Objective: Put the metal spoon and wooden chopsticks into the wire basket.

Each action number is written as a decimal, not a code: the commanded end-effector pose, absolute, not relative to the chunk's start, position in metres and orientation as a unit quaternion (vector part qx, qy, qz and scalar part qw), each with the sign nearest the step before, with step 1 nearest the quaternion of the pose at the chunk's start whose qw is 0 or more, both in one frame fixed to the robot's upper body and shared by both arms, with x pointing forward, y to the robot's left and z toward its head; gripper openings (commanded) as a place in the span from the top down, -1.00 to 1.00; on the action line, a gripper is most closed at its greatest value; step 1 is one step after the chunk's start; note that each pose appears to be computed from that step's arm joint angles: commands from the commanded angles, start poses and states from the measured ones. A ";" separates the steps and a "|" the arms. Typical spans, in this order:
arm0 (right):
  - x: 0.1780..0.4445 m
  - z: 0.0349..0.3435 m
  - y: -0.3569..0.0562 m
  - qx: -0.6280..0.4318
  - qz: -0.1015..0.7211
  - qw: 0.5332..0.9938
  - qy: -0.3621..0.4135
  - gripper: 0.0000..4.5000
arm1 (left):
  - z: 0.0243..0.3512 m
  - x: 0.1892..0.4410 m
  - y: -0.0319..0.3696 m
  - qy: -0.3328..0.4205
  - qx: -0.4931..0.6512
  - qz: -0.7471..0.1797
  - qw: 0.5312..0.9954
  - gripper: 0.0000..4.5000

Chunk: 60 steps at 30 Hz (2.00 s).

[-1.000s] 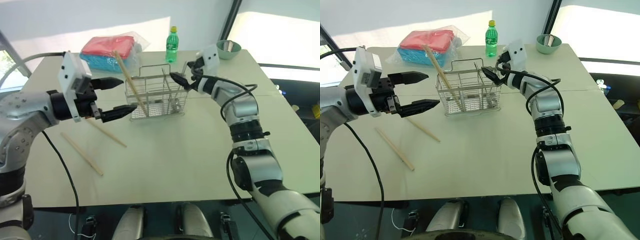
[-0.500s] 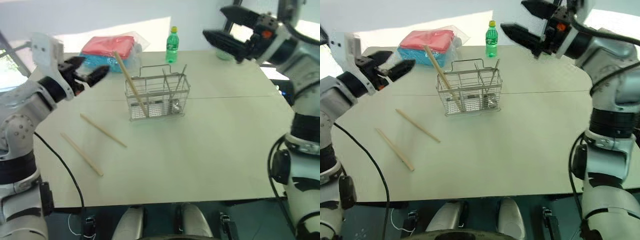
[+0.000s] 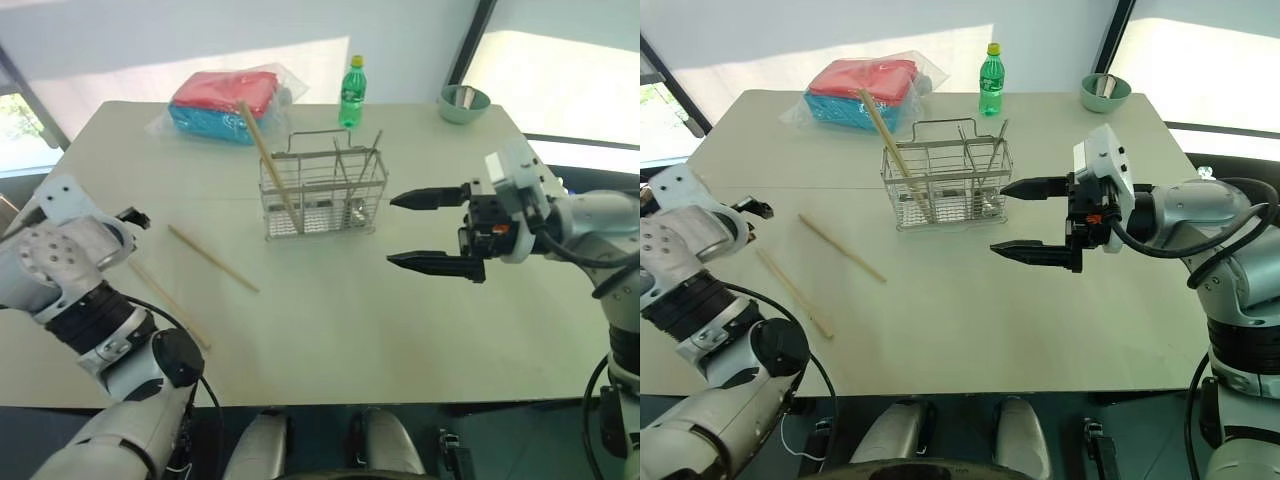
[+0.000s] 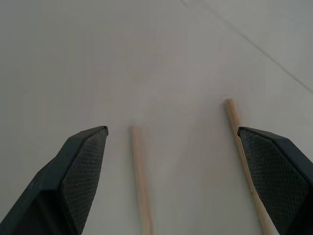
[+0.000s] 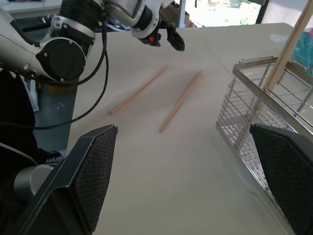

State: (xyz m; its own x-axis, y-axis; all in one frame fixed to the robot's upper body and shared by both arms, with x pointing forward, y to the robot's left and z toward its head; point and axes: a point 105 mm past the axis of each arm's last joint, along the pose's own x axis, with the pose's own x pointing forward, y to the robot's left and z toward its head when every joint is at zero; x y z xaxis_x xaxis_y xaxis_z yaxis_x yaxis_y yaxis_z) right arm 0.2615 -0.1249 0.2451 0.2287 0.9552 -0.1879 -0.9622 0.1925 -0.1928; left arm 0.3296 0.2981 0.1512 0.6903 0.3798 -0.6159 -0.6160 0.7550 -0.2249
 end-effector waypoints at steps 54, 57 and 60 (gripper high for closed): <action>0.252 0.244 -0.125 -0.095 0.563 0.821 -0.006 -1.00 | 0.464 0.383 0.205 -0.347 -0.242 -0.169 0.890 0.98; 0.251 0.243 -0.124 -0.093 0.556 0.826 -0.010 -1.00 | 0.451 0.389 0.161 -0.322 -0.220 -0.237 0.890 0.98; 0.250 0.243 -0.125 -0.091 0.546 0.833 -0.013 -1.00 | 0.434 0.395 0.135 -0.297 -0.193 -0.272 0.895 0.98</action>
State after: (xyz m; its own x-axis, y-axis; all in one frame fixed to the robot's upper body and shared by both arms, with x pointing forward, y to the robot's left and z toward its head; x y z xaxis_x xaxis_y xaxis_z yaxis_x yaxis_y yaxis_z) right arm 0.2542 -0.1241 0.2310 0.3902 0.9134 -0.1161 -0.9184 0.3771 -0.1200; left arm 0.4046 0.1419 0.4251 0.7183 -0.3361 0.6091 0.5730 0.7824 -0.2440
